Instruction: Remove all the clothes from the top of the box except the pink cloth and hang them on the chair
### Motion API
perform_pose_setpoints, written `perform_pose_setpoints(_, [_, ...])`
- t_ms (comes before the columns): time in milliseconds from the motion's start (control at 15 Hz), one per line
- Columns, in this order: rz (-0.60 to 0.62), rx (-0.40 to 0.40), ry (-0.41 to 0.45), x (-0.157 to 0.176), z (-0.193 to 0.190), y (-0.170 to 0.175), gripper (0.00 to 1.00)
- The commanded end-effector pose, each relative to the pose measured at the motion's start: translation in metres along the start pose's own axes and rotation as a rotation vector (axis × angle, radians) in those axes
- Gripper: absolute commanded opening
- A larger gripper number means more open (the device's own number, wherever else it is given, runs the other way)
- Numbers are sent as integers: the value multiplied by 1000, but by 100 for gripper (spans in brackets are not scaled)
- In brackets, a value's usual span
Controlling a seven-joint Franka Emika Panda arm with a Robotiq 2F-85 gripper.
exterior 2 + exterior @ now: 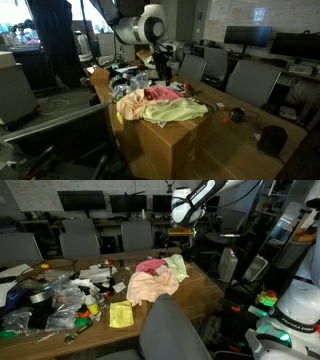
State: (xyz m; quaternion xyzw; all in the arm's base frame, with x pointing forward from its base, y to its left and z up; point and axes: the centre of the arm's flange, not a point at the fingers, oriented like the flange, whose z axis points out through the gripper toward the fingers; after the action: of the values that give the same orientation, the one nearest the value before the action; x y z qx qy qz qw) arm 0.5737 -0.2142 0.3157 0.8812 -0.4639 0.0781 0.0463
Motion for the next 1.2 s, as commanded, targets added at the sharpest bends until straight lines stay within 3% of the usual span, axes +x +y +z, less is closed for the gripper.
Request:
perform_pose_setpoints(0, [25,-2,-30,22,24,-19,100])
perform_pose_setpoints(467, [-16,46,-200,13,80,-46,100])
perform_pose_setpoints(1133, [7,-43,-346,10,149,-31,100])
